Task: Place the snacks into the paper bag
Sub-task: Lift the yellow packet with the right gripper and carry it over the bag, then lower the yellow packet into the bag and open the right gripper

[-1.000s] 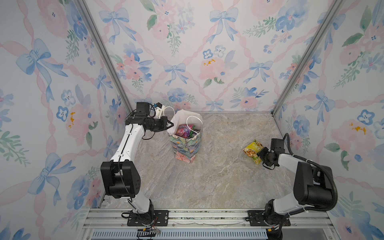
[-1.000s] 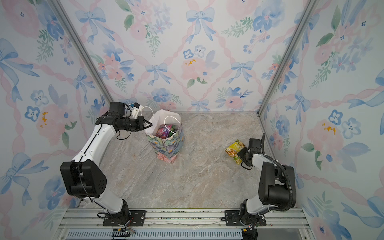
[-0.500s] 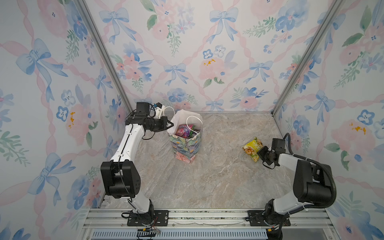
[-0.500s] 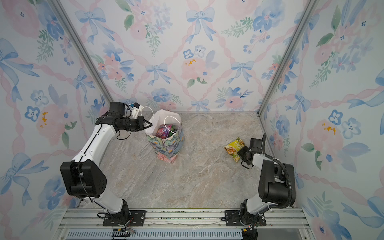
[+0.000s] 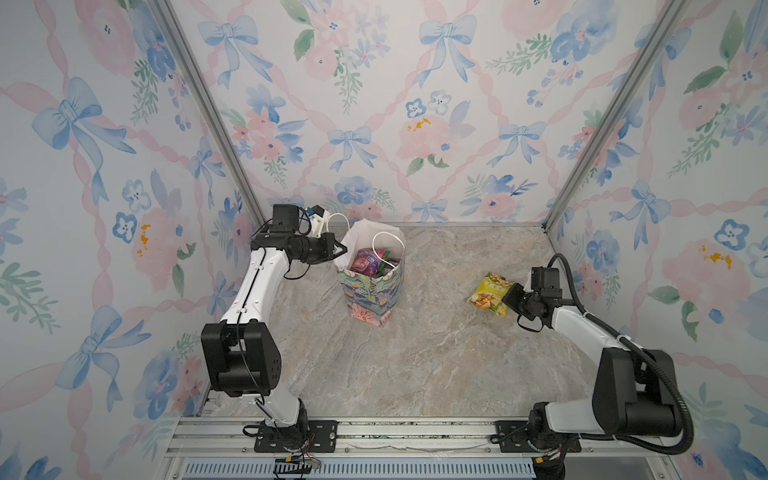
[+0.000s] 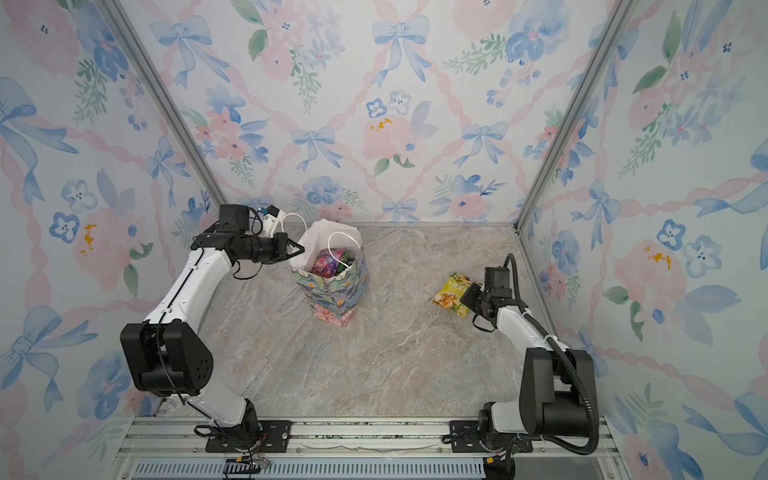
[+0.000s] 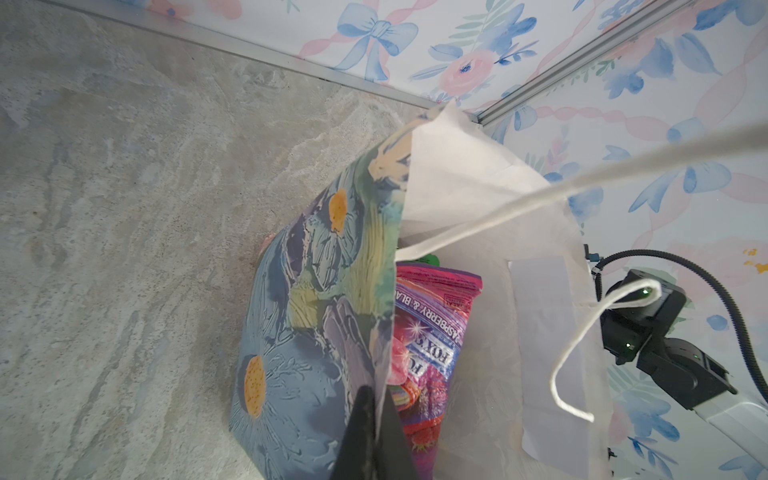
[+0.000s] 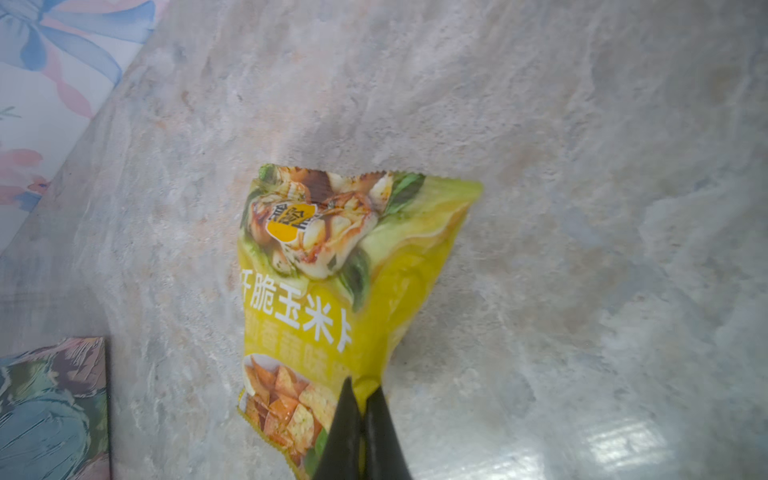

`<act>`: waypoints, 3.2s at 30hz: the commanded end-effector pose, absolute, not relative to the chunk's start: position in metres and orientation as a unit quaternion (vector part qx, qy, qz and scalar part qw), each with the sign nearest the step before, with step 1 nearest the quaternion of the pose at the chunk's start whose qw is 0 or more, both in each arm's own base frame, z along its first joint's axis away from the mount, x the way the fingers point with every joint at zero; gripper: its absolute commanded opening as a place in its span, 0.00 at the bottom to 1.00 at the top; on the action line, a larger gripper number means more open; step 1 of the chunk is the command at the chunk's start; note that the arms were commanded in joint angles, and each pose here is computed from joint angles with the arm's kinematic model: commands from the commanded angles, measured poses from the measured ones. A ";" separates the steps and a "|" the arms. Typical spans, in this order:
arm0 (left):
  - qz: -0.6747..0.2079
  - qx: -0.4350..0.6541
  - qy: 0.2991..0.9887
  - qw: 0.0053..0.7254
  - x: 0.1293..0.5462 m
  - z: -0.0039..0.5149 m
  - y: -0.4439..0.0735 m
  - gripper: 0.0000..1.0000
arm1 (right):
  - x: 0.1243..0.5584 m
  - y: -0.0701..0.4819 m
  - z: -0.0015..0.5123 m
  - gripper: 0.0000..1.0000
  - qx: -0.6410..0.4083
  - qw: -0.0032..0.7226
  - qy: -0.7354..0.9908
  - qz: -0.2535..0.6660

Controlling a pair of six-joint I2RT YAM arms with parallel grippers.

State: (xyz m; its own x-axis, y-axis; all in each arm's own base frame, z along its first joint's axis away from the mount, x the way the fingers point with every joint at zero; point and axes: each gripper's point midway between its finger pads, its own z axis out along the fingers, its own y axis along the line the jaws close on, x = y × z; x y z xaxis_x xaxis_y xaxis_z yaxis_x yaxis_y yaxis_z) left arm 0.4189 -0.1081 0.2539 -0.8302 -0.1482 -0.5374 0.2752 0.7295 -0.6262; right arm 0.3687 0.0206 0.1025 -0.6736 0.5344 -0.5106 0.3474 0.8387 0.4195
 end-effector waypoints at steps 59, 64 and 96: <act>-0.372 0.045 0.876 0.304 0.421 0.260 -0.109 0.00 | 0.448 0.372 0.408 0.00 -0.169 0.585 0.766 0.205; -0.370 0.044 0.877 0.303 0.421 0.258 -0.109 0.00 | 0.436 0.367 0.401 0.00 -0.166 0.578 0.768 0.220; -0.371 0.045 0.876 0.306 0.421 0.261 -0.109 0.00 | 0.418 0.369 0.384 0.00 -0.167 0.544 0.780 0.259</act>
State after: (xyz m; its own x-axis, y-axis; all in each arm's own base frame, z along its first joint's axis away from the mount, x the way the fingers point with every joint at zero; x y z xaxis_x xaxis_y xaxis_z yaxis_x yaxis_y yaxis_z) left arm 0.4191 -0.1076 0.2523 -0.8305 -0.1486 -0.5368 0.2728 0.7318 -0.6246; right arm 0.4092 0.3589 0.3820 -0.3664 0.0222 -0.9302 -0.5385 0.8102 0.2315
